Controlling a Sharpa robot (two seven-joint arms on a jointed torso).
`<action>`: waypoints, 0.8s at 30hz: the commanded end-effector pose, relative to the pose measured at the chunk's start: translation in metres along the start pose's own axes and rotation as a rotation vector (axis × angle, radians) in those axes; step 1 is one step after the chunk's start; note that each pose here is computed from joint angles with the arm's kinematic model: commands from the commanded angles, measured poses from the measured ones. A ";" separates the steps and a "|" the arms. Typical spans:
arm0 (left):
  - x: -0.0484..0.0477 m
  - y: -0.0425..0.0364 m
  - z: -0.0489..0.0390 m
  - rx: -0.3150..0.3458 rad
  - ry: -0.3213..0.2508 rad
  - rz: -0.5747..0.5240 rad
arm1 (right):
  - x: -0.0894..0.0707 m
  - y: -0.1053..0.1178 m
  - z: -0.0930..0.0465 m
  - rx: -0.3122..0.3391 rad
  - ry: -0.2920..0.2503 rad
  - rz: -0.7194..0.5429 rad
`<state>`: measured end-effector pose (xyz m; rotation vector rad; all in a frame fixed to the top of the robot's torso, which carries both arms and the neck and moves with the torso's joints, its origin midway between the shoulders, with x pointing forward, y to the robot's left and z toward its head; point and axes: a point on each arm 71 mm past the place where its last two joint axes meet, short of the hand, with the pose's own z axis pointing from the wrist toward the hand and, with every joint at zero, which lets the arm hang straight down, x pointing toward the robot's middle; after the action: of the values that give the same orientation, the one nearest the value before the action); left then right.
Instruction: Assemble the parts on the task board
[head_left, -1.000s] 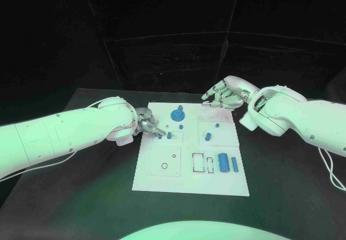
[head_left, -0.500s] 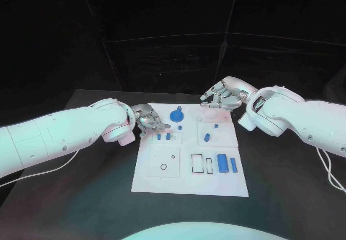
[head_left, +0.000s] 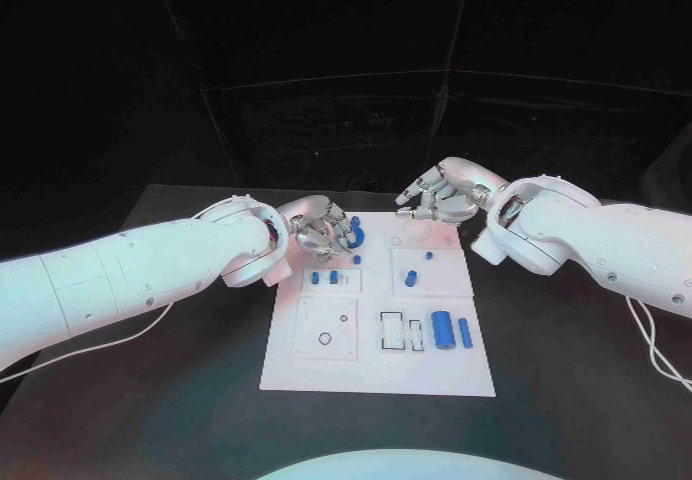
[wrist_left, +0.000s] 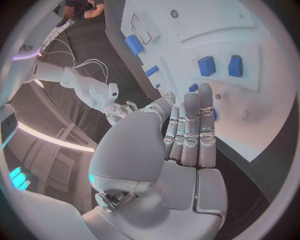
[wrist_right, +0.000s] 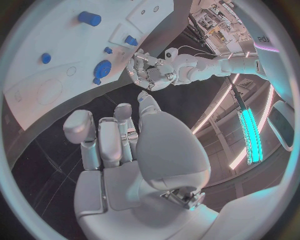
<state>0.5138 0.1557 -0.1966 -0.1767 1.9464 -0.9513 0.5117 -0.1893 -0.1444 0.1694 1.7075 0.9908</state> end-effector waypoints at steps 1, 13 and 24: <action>0.0012 -0.0131 0.0062 0.133 -0.009 0.201 | 0.000 0.002 0.001 -0.012 0.000 -0.001; 0.0097 -0.0179 0.0305 0.120 0.025 0.446 | 0.001 0.003 0.002 -0.014 0.002 -0.001; 0.0188 -0.0191 0.0449 0.086 0.071 0.535 | 0.002 0.005 0.003 -0.019 0.003 0.000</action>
<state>0.5340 0.1091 -0.2069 0.3534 1.8561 -0.7317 0.5119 -0.1851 -0.1444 0.1648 1.7078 0.9978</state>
